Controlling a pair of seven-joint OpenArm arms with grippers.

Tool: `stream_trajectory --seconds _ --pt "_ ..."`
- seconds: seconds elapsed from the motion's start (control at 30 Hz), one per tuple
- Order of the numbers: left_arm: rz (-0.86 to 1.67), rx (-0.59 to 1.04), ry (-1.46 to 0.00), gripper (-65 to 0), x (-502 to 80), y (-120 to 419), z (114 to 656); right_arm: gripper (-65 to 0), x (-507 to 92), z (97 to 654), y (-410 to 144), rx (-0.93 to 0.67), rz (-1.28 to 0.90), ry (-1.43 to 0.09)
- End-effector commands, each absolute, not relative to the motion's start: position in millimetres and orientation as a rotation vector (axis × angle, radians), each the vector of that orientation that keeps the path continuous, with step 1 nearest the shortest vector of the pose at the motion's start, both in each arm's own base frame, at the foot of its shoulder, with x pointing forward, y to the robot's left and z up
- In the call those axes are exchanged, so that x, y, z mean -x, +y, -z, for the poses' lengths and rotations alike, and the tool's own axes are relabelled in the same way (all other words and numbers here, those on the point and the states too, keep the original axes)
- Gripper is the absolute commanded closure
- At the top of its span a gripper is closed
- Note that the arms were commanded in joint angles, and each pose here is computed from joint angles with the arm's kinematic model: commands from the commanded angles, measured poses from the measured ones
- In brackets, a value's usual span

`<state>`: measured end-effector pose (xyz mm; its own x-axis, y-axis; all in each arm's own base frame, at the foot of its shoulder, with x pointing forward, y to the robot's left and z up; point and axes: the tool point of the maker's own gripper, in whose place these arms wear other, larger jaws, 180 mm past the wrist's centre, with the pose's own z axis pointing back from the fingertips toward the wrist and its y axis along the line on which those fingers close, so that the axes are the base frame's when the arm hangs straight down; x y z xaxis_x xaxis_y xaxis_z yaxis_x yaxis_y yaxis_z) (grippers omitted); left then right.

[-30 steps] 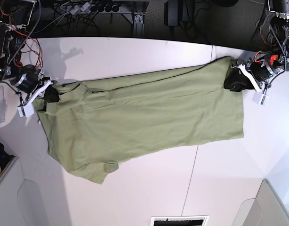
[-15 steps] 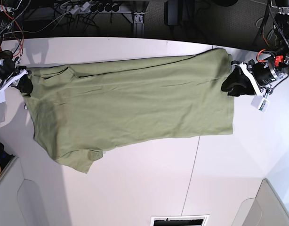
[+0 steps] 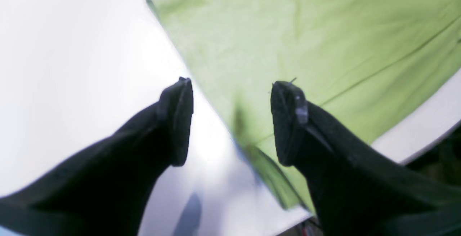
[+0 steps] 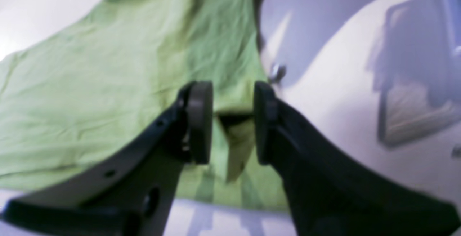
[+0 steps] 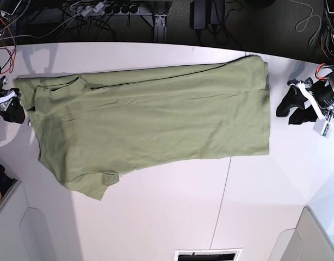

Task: Layout the t-shirt on the table in an organized manner, then fold the t-shirt properly
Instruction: 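Grasp the folded shirt ends with both grippers and straighten it, then grasp the folded edge with both grippers and fold it lengthwise again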

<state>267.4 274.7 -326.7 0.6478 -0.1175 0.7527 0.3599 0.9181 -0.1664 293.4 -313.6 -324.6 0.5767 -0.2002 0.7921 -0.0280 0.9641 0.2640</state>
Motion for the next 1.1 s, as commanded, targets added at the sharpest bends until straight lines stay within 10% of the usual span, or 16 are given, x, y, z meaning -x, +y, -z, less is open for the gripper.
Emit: stream_trajectory --seconds 0.0,0.17,1.07 --pt "0.288 0.313 -0.893 -37.0 -284 280 307 -22.4 -312 298 -325 -0.233 0.104 -1.044" --pt "0.224 0.329 -0.880 -37.0 -311 293 320 -34.8 -352 286 -334 -0.206 0.105 -1.086" --pt "-0.108 0.436 -0.738 -37.0 -401 306 391 -34.5 -444 389 -305 -0.239 0.242 -0.840"
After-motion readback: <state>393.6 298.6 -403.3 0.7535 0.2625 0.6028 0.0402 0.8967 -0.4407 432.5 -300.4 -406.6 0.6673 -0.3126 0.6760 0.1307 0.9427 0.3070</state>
